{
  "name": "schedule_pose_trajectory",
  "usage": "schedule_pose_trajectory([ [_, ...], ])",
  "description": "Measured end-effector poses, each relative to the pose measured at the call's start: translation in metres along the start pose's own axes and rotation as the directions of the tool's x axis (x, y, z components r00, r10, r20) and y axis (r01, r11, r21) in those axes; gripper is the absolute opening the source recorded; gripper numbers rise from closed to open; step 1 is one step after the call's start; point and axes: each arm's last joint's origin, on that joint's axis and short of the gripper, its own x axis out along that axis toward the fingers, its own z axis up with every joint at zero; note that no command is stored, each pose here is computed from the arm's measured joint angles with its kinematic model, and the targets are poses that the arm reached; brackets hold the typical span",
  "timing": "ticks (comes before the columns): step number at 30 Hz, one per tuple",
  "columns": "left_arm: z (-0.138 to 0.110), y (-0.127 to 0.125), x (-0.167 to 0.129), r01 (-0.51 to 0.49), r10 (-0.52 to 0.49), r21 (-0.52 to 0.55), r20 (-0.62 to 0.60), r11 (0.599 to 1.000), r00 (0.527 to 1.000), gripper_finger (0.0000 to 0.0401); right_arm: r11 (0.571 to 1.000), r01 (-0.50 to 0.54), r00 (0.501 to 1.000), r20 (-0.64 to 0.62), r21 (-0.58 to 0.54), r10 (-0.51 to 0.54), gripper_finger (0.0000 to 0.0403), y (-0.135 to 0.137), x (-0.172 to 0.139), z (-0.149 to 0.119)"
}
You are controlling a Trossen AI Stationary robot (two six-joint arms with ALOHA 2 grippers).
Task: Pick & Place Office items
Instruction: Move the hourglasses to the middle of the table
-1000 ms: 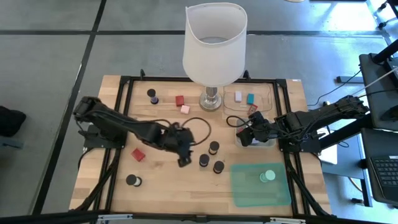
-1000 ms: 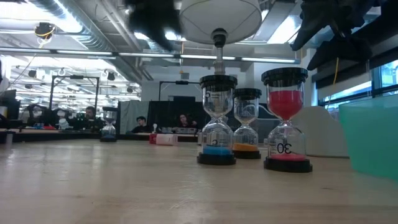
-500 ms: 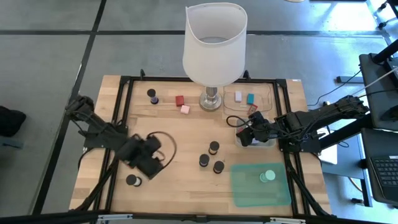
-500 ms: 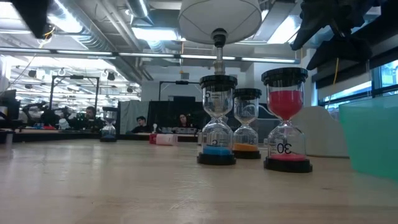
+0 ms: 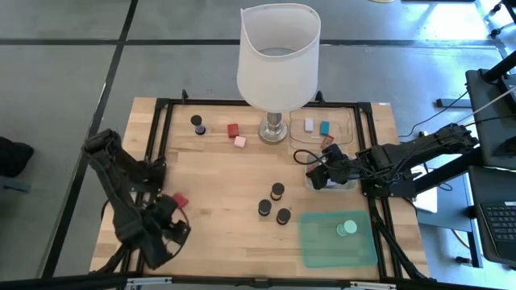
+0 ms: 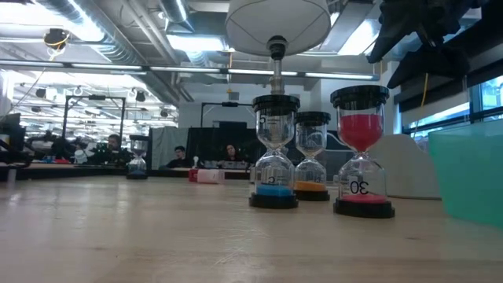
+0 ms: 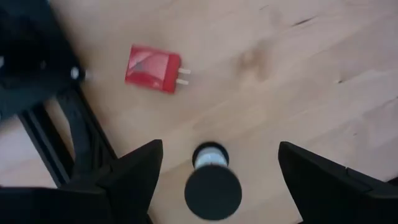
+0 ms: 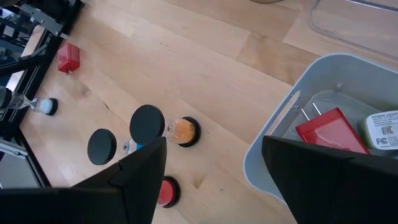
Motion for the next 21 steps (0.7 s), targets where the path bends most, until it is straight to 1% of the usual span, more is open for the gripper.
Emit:
schedule_pose_trajectory([
  [3,-0.011,0.001,0.003,-0.021,0.021,-0.032,-0.002,0.999,1.0,0.0323,1.0,0.0,1.0,0.0,0.0,0.0,0.0267,0.0,0.0,0.0],
  [7,-0.022,0.0,0.009,-0.063,0.063,-0.038,-0.014,0.997,0.998,0.0328,1.0,0.0,1.0,0.0,0.0,0.0,0.0267,0.0,0.0,0.0],
  [18,-0.037,-0.007,0.021,-0.083,0.082,-0.05,-0.022,0.995,0.996,0.0329,1.0,0.0,1.0,-0.001,0.0,0.0,0.0267,0.0,0.0,0.0],
  [21,-0.043,-0.008,0.027,-0.07,0.069,-0.058,-0.026,0.996,0.997,0.0329,1.0,0.0,1.0,0.0,0.0,0.0,0.0267,0.0,0.0,0.0],
])
